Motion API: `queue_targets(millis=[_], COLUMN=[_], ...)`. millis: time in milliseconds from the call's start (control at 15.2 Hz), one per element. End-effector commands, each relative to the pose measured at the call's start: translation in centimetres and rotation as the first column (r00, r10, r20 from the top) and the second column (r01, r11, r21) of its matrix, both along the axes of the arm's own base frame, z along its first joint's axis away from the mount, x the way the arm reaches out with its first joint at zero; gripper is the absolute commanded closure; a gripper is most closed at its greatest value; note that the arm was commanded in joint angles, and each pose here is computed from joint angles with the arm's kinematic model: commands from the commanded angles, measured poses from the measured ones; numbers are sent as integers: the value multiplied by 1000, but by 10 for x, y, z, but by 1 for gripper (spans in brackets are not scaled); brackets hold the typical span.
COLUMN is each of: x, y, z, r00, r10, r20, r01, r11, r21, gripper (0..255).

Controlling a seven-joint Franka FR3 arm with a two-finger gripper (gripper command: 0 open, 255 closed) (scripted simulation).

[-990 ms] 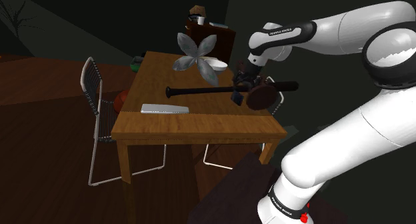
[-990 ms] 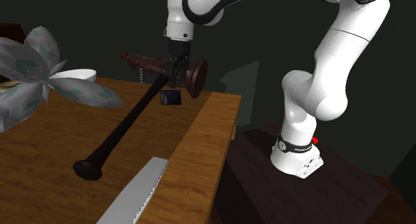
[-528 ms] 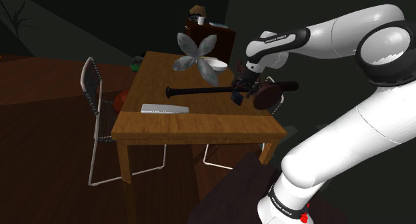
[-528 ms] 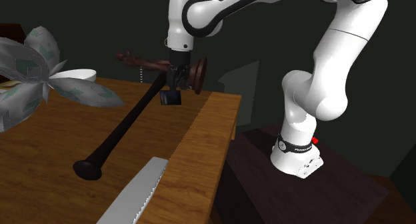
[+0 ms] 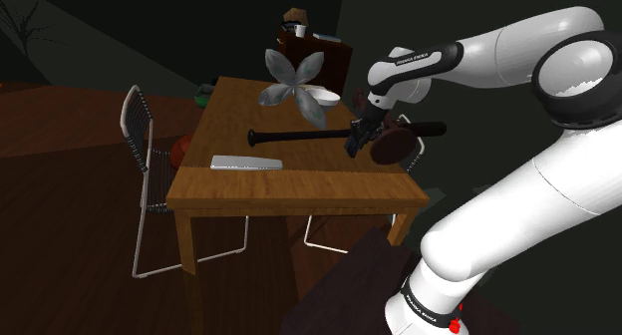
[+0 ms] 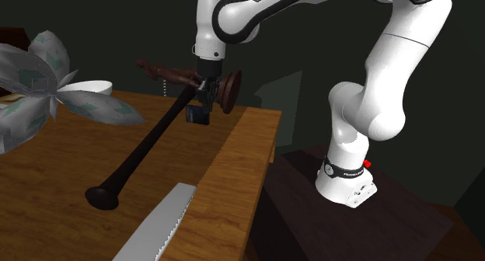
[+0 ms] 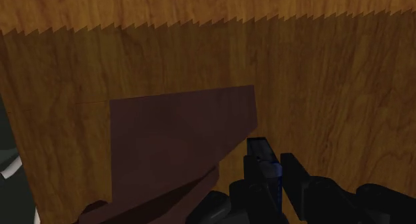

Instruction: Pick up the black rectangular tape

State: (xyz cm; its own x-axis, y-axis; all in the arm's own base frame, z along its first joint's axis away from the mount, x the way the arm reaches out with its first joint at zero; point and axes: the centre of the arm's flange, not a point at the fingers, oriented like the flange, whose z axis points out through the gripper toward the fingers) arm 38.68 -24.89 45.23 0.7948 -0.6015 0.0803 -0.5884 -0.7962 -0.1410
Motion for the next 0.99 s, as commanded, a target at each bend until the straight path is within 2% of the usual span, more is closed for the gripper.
queue_targets(millis=[0,924], x=[0,0], y=[0,1], z=[-1,68], r00=[1000,1000], r10=[0,0], r20=[-2,-2], r01=[0,0], r11=[1000,1000], r21=[1,1], gripper=[255,255])
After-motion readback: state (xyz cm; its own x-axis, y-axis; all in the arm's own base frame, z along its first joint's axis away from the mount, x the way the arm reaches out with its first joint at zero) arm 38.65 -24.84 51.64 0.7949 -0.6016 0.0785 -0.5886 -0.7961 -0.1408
